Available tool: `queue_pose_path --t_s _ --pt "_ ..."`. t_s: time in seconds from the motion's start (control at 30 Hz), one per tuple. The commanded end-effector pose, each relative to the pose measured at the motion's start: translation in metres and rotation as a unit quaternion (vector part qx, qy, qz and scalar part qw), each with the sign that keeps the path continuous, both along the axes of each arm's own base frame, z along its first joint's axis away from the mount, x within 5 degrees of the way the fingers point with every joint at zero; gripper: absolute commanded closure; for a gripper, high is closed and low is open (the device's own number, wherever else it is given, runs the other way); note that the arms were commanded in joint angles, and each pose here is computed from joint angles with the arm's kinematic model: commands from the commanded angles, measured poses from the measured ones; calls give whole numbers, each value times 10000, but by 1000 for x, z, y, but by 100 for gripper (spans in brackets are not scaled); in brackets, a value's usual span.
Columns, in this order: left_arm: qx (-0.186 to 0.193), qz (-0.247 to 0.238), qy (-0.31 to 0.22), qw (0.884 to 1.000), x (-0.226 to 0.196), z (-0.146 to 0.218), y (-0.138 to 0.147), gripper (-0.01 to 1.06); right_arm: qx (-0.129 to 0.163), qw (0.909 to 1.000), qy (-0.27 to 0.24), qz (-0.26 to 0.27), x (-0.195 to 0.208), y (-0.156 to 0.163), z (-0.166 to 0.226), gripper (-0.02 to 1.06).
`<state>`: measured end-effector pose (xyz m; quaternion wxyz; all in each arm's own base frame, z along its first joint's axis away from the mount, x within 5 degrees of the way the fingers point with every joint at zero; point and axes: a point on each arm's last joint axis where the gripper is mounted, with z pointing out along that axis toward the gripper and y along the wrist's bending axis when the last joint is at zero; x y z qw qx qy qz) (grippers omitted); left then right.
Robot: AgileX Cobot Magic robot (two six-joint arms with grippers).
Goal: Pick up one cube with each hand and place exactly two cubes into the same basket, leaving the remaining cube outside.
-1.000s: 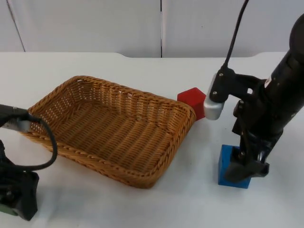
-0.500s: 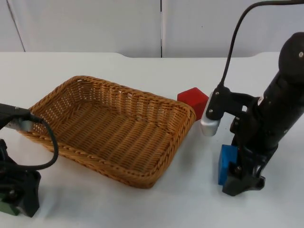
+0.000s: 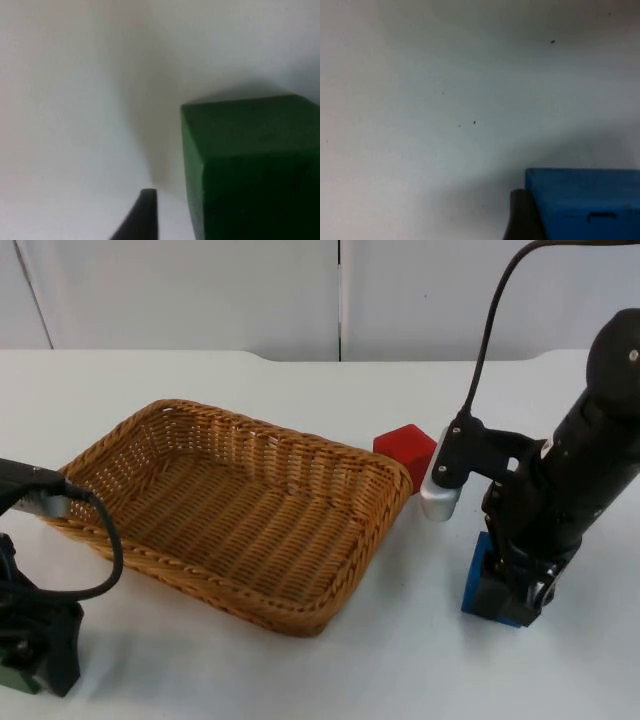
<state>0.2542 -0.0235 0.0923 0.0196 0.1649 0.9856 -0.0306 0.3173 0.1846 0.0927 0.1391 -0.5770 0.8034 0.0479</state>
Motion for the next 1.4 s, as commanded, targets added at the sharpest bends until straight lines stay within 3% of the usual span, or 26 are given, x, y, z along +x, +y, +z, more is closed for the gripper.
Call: queue_pose_path --t_s 0.0,0.07,0.1,0.13,0.17,0.33,0.53,0.93,1.37 --pt "38 -110 -43 9999 1 1 -1 18 29 10000 -57 37 0 2 2 79" --pt "39 -108 -78 9999 2 1 -1 41 31 10000 36 -67 -1 2 2 100" --pt "40 -107 -87 9999 2 1 -1 51 22 9999 93 -87 -2 2 1 105" --pt "51 -124 -100 9999 2 1 -1 60 8 9999 140 -74 -3 2 1 105" --pt "51 -124 -100 9999 2 1 -1 60 8 9999 140 -74 -3 2 1 105" --pt "68 -155 -91 9998 2 1 -1 103 -41 9996 265 -33 -5 1 1 105" --pt "95 -220 85 9997 -1 0 0 105 -60 9995 299 15 -7 0 6 105" --pt "60 -79 504 9987 3 28 -1 105 332 9988 -342 64 -12 -1 72 105" --pt "-43 107 -671 9977 -2 91 -1 105 860 9903 -1085 -79 -26 -8 141 105"
